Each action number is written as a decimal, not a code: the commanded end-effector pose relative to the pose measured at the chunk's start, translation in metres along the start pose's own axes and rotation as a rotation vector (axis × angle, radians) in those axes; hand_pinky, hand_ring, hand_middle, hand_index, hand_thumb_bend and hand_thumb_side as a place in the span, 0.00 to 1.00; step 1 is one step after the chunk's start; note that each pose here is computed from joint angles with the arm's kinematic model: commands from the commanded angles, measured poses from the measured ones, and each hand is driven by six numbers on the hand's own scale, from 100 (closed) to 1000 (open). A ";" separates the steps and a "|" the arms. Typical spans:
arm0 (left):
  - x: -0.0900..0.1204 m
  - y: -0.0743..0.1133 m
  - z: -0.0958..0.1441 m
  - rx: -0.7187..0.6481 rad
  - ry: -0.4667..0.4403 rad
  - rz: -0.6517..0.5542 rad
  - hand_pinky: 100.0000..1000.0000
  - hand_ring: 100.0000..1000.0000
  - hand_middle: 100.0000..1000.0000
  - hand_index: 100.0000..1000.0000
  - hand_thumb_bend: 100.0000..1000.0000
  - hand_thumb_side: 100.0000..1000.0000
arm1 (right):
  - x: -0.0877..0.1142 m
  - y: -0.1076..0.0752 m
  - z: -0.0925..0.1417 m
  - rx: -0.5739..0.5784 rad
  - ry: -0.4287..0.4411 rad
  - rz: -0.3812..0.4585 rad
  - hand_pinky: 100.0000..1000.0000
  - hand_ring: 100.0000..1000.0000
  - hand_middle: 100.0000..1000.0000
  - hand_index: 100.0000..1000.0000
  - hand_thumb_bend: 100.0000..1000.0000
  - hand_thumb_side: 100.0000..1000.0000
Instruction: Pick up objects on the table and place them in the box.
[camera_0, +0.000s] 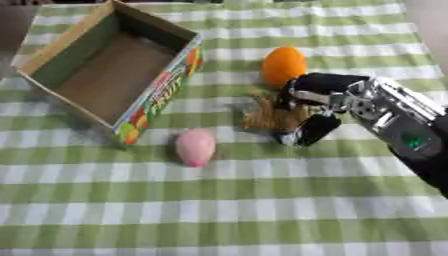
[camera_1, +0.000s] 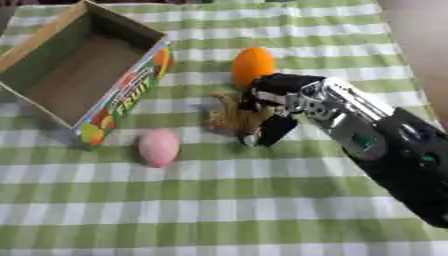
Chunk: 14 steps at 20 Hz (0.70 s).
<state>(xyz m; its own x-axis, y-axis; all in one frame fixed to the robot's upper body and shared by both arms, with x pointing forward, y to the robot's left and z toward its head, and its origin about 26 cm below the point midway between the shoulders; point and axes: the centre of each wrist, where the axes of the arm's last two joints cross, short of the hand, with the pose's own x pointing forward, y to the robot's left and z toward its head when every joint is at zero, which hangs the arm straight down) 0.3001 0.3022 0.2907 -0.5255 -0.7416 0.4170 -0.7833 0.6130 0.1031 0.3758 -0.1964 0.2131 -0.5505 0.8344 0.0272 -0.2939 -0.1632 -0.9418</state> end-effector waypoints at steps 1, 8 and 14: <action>0.004 0.007 -0.009 0.021 -0.034 -0.006 0.76 0.75 0.78 0.86 0.03 1.00 | 0.002 -0.017 0.017 -0.056 -0.001 0.013 0.71 0.58 0.35 0.45 0.00 0.34; 0.004 0.007 -0.009 0.022 -0.036 -0.008 0.76 0.75 0.78 0.86 0.03 1.00 | 0.014 -0.039 0.039 -0.131 -0.019 0.021 0.69 0.55 0.29 0.33 0.00 0.35; 0.004 0.008 -0.010 0.023 -0.039 -0.009 0.75 0.74 0.77 0.86 0.03 1.00 | 0.024 -0.058 0.054 -0.208 -0.032 0.043 0.67 0.53 0.24 0.24 0.00 0.33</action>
<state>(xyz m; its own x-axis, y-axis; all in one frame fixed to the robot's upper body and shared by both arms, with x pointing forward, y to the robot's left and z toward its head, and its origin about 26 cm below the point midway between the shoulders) 0.2999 0.3029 0.2909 -0.5246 -0.7422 0.4170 -0.7848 0.6115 0.1009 0.3436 -0.1912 0.2691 -0.5860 0.8100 0.0198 -0.1566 -0.0892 -0.9836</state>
